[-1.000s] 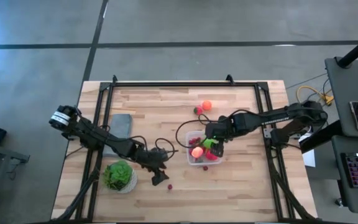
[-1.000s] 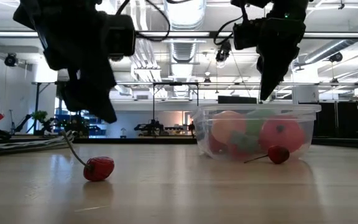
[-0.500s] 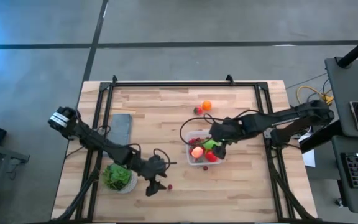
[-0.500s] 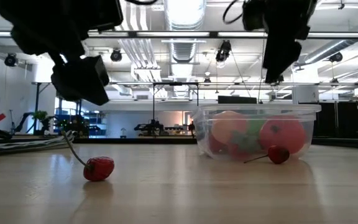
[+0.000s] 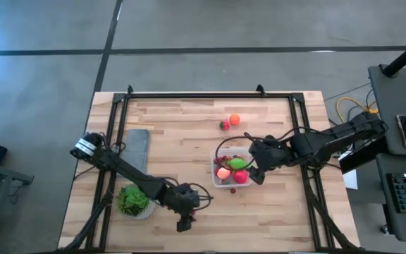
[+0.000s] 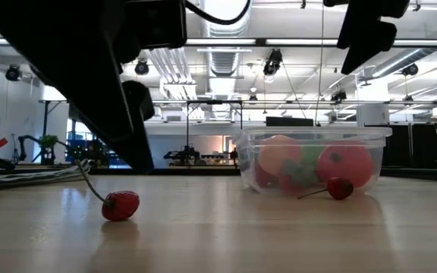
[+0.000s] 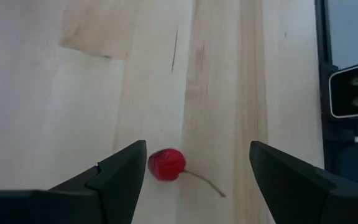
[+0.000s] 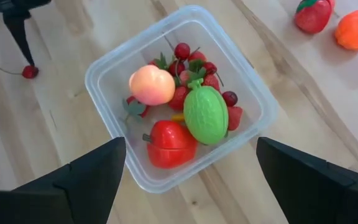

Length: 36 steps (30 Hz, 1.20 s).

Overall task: Pick and placing Produce into tupperware
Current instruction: Put the bottom cherry into the transparent bin

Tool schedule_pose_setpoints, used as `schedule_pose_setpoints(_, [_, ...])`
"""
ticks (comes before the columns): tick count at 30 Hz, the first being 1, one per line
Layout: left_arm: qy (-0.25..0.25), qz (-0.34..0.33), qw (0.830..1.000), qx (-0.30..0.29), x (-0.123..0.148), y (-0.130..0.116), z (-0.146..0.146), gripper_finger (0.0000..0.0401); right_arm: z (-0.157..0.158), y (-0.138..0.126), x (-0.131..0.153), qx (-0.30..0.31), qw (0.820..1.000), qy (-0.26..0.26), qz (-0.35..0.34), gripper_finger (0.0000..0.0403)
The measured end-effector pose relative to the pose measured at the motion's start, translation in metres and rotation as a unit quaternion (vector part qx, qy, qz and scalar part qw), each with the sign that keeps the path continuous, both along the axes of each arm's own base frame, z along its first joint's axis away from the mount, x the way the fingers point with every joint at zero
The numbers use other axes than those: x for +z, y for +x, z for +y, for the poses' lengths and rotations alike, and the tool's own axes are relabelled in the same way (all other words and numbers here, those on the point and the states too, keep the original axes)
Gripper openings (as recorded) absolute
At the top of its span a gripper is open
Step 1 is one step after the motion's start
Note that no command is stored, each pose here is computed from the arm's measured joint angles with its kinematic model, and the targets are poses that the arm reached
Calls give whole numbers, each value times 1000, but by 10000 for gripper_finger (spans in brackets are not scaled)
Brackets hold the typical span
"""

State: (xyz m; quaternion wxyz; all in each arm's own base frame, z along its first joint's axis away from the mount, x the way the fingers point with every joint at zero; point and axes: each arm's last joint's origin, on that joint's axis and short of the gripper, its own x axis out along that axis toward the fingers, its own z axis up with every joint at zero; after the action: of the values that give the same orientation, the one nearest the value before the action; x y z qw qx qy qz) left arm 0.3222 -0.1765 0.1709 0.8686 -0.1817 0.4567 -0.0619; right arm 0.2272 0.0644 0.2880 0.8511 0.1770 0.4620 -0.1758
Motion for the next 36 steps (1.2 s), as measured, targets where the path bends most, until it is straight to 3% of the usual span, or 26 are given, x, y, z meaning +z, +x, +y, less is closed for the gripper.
schedule_pose_setpoints(7, [57, 21, 998, 29, 13, 1, -1, 271, 5, -4, -2, 11, 1000, -5, 16, 346])
schedule_pose_setpoints(18, [50, 52, 996, 54, -1, 20, -14, 271, 2, -10, -7, 11, 998, -27, 52, 338])
schedule_pose_setpoints(24, [71, 84, 993, 53, -2, 14, -14, 271, 2, -11, -8, 8, 998, -34, 52, 336])
schedule_pose_setpoints(36, [98, 79, 991, 45, -5, 6, -22, 271, 0, -10, -9, -2, 997, -55, 46, 336])
